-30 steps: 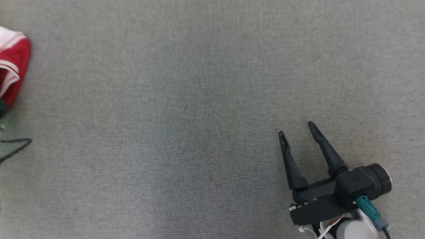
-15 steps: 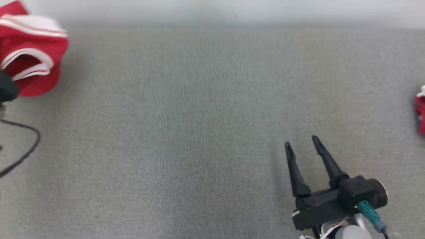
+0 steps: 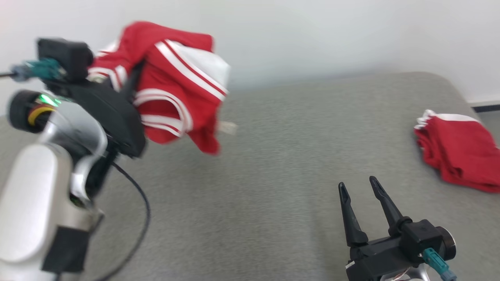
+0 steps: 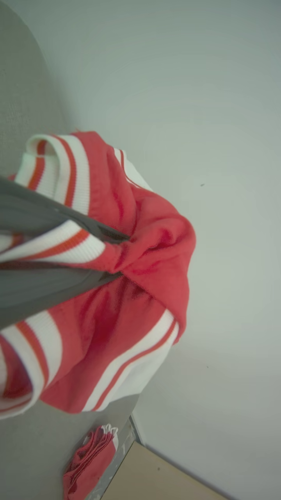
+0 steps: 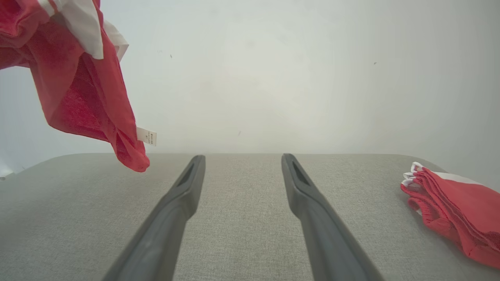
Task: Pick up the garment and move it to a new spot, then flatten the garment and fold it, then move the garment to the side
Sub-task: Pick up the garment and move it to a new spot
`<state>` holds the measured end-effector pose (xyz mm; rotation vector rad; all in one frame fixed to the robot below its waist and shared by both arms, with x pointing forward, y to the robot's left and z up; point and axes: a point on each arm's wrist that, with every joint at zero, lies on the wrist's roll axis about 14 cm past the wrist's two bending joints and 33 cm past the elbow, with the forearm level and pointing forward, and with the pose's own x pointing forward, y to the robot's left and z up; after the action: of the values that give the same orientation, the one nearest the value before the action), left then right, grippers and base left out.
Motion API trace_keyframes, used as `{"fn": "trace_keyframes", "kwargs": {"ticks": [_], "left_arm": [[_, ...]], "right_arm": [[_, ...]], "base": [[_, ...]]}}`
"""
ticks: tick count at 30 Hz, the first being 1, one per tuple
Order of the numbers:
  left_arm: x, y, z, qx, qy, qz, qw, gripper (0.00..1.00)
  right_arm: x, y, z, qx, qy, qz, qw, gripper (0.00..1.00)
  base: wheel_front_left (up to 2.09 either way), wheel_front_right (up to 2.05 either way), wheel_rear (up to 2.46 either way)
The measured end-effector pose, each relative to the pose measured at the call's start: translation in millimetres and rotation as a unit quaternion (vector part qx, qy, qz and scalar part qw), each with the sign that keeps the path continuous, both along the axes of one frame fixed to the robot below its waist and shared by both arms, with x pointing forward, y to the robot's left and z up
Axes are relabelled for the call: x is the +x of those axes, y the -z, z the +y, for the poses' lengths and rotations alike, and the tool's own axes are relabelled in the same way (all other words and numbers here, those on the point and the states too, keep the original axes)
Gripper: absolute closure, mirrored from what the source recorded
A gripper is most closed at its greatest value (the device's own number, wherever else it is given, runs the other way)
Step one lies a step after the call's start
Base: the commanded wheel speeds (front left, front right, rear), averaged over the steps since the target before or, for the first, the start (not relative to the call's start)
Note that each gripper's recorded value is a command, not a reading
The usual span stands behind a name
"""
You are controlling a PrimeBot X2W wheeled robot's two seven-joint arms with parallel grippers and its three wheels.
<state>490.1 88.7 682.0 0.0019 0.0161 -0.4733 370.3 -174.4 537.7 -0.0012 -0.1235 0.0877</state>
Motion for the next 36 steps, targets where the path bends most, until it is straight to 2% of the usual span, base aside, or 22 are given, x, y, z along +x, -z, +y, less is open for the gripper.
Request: {"fn": "trace_keyframes", "kwargs": {"ticks": [7,10,12,16,21,22,23,27,31,36], "left_arm": [[-25,26,-97,-0.027,0.107,0.023,0.994,1.0],[-31,53,-130,-0.038,0.136,0.056,0.988,1.0],[-36,79,-149,-0.027,0.155,0.084,0.984,1.0],[-47,138,-179,-0.017,0.176,0.156,0.972,1.0],[-43,191,-183,0.029,0.156,0.184,0.97,1.0],[-43,199,-184,0.032,0.153,0.188,0.97,0.15],[-44,206,-184,0.034,0.152,0.193,0.969,0.0],[-46,211,-183,0.013,0.141,0.187,0.972,0.0],[-43,196,-169,-0.034,0.115,0.139,0.983,0.0],[-53,179,-147,-0.095,0.097,0.091,0.986,0.0]], "right_arm": [[-27,-2,-36,-0.001,0.058,-0.001,0.998,0.0],[-37,-1,-47,0.001,0.078,0.001,0.997,0.0],[-42,0,-53,0.001,0.088,0.003,0.996,0.0],[-51,1,-64,0.001,0.109,0.006,0.994,0.0],[-60,5,-78,-0.002,0.134,0.013,0.991,0.0],[-61,7,-80,-0.002,0.138,0.016,0.99,0.0],[-61,9,-81,-0.002,0.14,0.02,0.99,0.0],[-58,13,-77,-0.002,0.133,0.026,0.991,0.0],[-53,14,-72,-0.003,0.123,0.029,0.992,0.0],[-47,14,-69,-0.005,0.115,0.028,0.993,0.0]], "base": [[0.0,0.0,0.0],[0.0,0.0,0.0],[0.0,0.0,0.0],[0.0,0.0,0.0],[0.0,0.0,0.0],[0.0,0.0,0.0],[0.0,0.0,0.0],[0.0,0.0,0.0],[0.0,0.0,0.0],[0.0,0.0,0.0]]}}
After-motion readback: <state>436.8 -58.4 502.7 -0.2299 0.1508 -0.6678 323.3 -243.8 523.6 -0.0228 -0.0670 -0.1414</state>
